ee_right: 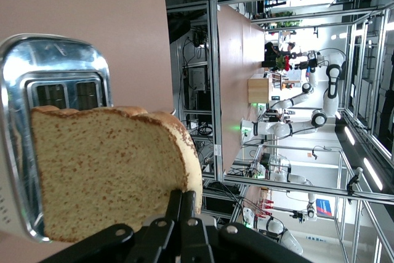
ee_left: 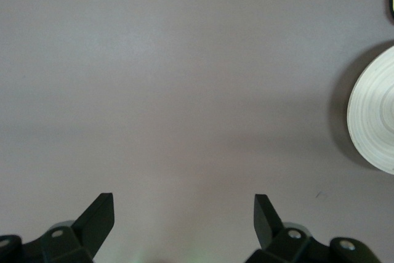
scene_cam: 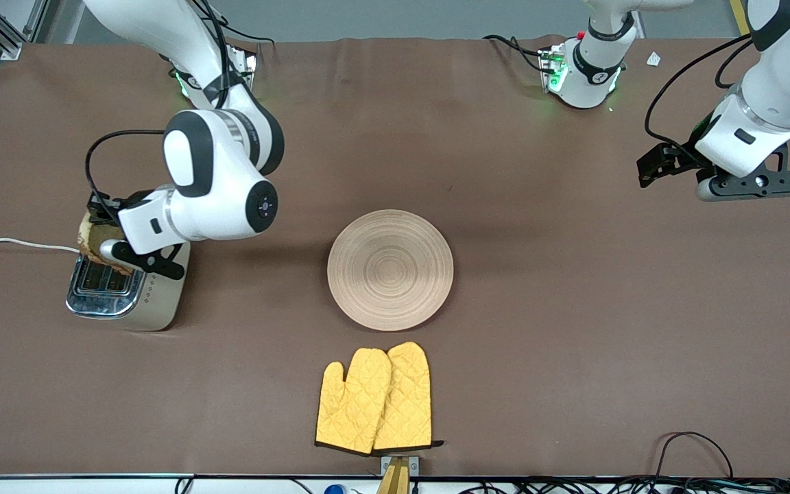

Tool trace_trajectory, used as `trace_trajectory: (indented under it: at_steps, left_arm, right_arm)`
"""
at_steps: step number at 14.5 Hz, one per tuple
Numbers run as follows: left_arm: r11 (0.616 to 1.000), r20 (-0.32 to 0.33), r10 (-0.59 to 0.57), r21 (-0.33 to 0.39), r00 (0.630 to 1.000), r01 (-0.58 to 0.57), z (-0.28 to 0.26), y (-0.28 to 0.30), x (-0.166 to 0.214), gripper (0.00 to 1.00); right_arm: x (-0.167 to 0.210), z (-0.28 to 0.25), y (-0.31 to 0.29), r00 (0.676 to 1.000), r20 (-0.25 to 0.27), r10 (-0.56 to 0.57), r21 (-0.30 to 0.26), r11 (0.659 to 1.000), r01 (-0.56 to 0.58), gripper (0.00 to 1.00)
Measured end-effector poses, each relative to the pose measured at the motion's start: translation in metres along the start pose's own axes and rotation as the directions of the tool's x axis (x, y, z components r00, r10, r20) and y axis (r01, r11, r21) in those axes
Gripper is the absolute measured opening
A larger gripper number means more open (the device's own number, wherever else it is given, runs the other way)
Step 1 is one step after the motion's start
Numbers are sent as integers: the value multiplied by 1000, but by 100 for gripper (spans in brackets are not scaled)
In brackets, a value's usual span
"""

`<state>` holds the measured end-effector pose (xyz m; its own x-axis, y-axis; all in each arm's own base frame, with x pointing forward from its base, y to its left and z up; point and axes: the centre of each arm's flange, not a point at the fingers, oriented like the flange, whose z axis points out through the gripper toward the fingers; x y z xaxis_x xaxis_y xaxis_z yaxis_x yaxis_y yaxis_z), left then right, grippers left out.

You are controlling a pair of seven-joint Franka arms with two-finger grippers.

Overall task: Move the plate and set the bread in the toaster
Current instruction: 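Lower the bread slice into the toaster slot with the right gripper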

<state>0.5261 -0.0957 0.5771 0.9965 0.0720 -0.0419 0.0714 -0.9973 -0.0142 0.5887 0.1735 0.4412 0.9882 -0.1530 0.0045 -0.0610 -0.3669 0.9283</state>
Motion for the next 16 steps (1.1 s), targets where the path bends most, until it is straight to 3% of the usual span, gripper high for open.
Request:
trace_trajectory:
  at_steps: [5,16]
  left_arm:
    - [997,0,-77,0,997,77,0,3,-1,100]
    - [997,1,-78,1,997,78,1,4,-1,100]
  right_arm:
    - [15,20,3,1000,-9,10,17,1000,-9,2]
    - [16,57,-37,997,-37,-70,-4,998,70,2]
